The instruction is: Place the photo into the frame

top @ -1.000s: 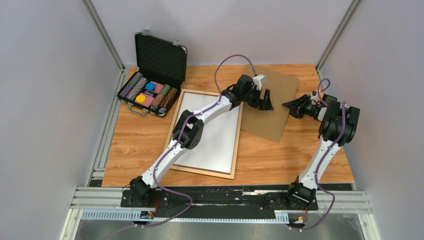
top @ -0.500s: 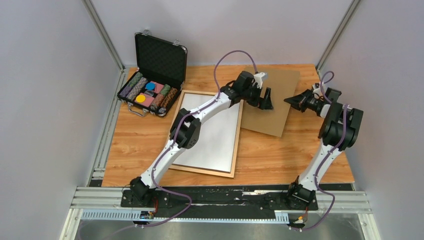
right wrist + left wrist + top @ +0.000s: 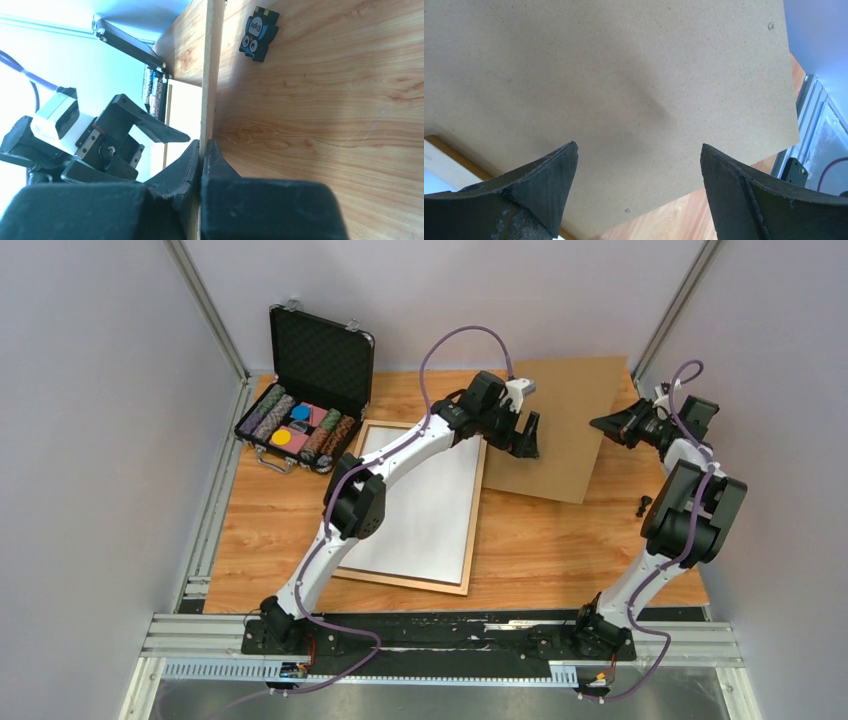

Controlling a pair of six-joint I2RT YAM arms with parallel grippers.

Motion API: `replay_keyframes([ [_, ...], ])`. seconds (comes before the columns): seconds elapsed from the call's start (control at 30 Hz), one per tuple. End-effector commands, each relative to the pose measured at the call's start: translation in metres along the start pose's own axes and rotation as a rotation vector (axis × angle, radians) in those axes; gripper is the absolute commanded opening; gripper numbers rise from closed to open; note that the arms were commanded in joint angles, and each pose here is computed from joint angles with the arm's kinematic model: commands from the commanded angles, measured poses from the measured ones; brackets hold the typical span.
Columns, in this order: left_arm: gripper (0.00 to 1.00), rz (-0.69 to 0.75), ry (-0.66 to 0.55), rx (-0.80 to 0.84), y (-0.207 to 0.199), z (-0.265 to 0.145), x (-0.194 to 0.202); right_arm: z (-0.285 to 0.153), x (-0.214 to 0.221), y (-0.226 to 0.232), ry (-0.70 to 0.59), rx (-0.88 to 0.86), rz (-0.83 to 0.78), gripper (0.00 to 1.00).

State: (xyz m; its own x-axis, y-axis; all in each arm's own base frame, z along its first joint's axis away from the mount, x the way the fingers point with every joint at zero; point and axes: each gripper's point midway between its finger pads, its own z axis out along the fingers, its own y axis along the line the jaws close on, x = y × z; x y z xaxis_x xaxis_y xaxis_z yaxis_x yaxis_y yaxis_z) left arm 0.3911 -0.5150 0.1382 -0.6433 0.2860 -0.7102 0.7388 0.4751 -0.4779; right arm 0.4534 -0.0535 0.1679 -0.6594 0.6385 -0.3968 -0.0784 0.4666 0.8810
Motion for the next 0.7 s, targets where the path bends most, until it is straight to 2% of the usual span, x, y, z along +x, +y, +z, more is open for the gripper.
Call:
replay_keyframes([
  [0.0, 1.0, 0.076, -0.071, 0.014, -0.034, -0.041, -0.037, -0.019, -0.027, 0.054, -0.055, -0.009, -0.207, 0.0],
  [0.47, 1.0, 0.1, -0.081, 0.001, -0.05, -0.076, -0.045, -0.063, -0.042, 0.112, -0.145, 0.148, -0.396, 0.0],
  [0.67, 1.0, 0.105, -0.09, -0.001, -0.055, -0.085, -0.048, -0.078, -0.035, 0.117, -0.15, 0.193, -0.417, 0.0],
])
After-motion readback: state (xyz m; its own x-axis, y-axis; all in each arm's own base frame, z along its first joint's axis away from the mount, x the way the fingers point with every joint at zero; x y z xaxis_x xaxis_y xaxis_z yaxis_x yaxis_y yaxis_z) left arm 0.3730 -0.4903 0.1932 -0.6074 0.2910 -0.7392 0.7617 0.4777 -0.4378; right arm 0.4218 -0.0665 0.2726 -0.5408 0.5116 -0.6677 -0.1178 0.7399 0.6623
